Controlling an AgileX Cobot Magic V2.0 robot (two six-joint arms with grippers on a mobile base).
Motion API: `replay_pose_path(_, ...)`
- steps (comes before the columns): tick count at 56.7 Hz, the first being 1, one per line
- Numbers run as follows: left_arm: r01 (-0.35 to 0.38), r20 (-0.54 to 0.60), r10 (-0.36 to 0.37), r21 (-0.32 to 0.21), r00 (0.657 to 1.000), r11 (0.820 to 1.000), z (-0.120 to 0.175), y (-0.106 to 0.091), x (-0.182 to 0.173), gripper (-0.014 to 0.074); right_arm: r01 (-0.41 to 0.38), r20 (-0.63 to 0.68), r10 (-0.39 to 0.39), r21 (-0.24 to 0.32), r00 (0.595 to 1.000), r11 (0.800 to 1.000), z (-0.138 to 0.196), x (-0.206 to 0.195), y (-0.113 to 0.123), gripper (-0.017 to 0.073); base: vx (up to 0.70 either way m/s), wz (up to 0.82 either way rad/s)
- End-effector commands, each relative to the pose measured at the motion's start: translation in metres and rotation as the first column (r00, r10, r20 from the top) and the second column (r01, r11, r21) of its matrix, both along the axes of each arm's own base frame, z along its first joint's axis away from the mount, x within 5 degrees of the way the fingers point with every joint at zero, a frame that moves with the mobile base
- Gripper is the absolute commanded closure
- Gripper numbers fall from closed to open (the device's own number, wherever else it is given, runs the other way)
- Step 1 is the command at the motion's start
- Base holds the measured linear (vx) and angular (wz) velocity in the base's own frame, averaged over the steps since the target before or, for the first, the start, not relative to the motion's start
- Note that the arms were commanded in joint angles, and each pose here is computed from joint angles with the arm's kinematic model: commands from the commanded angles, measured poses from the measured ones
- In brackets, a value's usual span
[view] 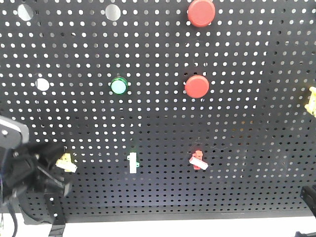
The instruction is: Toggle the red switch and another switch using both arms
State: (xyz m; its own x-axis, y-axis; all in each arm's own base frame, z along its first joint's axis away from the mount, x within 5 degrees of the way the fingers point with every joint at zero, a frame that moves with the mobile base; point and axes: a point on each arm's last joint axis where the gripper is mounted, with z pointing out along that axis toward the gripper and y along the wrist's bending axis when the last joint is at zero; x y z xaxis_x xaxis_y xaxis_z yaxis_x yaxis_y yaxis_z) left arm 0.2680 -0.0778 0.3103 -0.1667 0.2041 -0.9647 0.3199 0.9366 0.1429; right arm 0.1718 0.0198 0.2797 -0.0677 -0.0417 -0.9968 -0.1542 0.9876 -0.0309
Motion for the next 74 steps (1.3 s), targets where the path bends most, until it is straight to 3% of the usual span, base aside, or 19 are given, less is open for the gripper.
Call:
replay_pose_path(1, 0.004, 0.085, 0.001, -0.057, 0.996, 0.998, 0.022, -0.002, -0.001, 0.0591, -0.017, 0.121, 0.016, 0.012, 0.993, 1.000, 0.020, 0.002, 0.001, 0.0566, 0.00, 0.00)
replay_pose_path(9, -0.008, 0.048, 0.012, -0.081, 0.999, 0.997, 0.019, -0.001, -0.001, 0.0591, -0.017, 0.121, 0.016, 0.012, 0.993, 1.000, 0.020, 0.002, 0.001, 0.0566, 0.00, 0.00)
replay_pose_path(20, -0.024, -0.043, 0.022, -0.054, 0.999, 0.998, 0.010, 0.000, -0.001, 0.0591, -0.018, 0.124, 0.016, 0.014, 0.992, 1.000, 0.020, 0.002, 0.001, 0.0566, 0.00, 0.00)
replay_pose_path(29, -0.046, -0.116, 0.038, -0.069, 0.993, 0.997, 0.004, 0.001, -0.003, 0.0591, -0.018, 0.124, 0.016, 0.014, 0.992, 1.000, 0.020, 0.002, 0.001, 0.0566, 0.00, 0.00)
replay_pose_path(43, -0.045, -0.092, 0.038, -0.076, 0.995, 0.996, 0.014, 0.003, -0.011, 0.0591, -0.036, 0.122, 0.039, -0.024, 0.992, 0.999, 0.020, 0.002, 0.003, 0.0566, 0.00, 0.00)
replay_pose_path(50, -0.039, -0.040, 0.036, -0.083, 0.999, 0.996, 0.029, 0.007, -0.023, 0.0591, -0.123, 0.148, 0.128, -0.043, 0.981, 0.992, 0.032, 0.001, 0.016, 0.0566, 0.00, 0.00)
replay_pose_path(59, -0.029, 0.042, 0.033, -0.095, 0.999, 0.995, 0.049, 0.012, -0.041, 0.0591, -0.261, 0.130, 0.273, -0.099, 0.953, 0.960, 0.055, 0.012, 0.046, 0.0566, 0.00, 0.00)
replay_pose_path(68, -0.025, 0.082, 0.034, -0.108, 0.996, 0.994, 0.059, 0.015, -0.051, 0.0591, -0.367, 0.157, 0.377, -0.088, 0.913, 0.926, 0.070, 0.034, 0.077, 0.0566, 0.00, 0.00)
replay_pose_path(74, -0.024, 0.089, 0.034, -0.110, 0.995, 0.994, 0.061, 0.016, -0.053, 0.0591, -0.400, 0.170, 0.401, -0.045, 0.900, 0.915, 0.074, 0.054, 0.092, 0.0566, 0.00, 0.00)
